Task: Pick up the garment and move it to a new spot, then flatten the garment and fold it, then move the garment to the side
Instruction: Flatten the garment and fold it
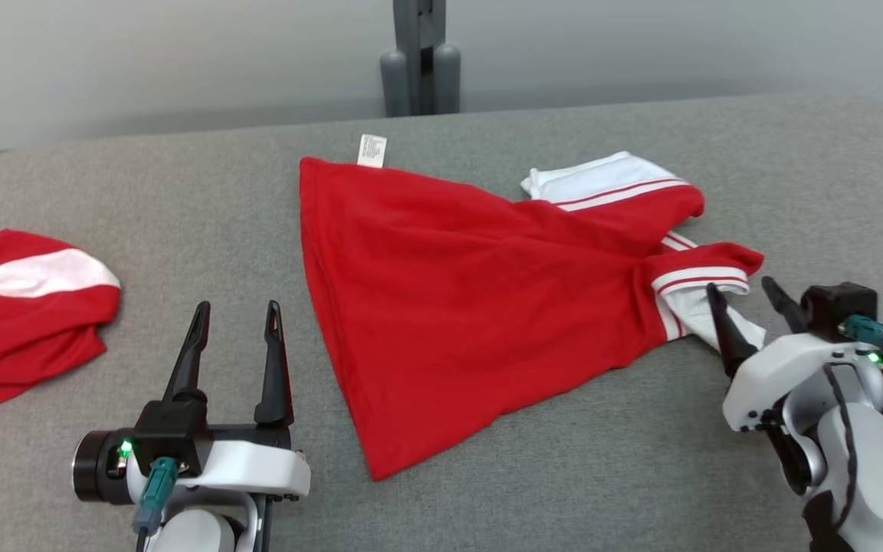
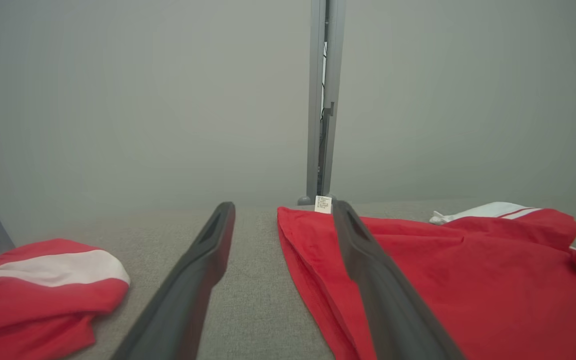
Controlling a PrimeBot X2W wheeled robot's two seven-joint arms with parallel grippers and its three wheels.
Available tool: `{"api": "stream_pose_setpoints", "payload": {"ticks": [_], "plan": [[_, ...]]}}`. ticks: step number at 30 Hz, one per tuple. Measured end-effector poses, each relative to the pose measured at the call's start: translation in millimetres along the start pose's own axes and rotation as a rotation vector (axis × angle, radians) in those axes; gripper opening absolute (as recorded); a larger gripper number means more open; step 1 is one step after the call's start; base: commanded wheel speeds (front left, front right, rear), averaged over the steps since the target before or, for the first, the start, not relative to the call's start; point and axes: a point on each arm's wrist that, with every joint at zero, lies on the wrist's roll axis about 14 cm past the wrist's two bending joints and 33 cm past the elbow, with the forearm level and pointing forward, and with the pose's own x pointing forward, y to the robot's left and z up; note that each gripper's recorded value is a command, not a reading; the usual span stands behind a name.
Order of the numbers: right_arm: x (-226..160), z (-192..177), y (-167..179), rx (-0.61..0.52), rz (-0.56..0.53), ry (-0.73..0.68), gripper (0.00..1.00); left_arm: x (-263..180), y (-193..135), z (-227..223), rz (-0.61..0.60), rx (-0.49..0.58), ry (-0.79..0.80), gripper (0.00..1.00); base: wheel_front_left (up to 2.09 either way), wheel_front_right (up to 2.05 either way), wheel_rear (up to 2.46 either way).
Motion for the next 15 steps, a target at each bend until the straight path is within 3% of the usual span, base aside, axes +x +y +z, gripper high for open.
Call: {"api": "stream_pose_setpoints", "payload": {"ticks": [8,15], "plan": [[-47.0,53.0,-21.1,0.040,-0.051,-0.302,1.00,-7.6,-10.9,17.9,-0.026,-0.017,-0.048,1.00,0.00,0.00,0.00],[-73.2,55.6,-20.9,0.085,-0.057,-0.389,1.00,-13.0,-8.1,24.9,-0.010,-0.041,-0.065,1.00,0.00,0.00,0.00]]}}
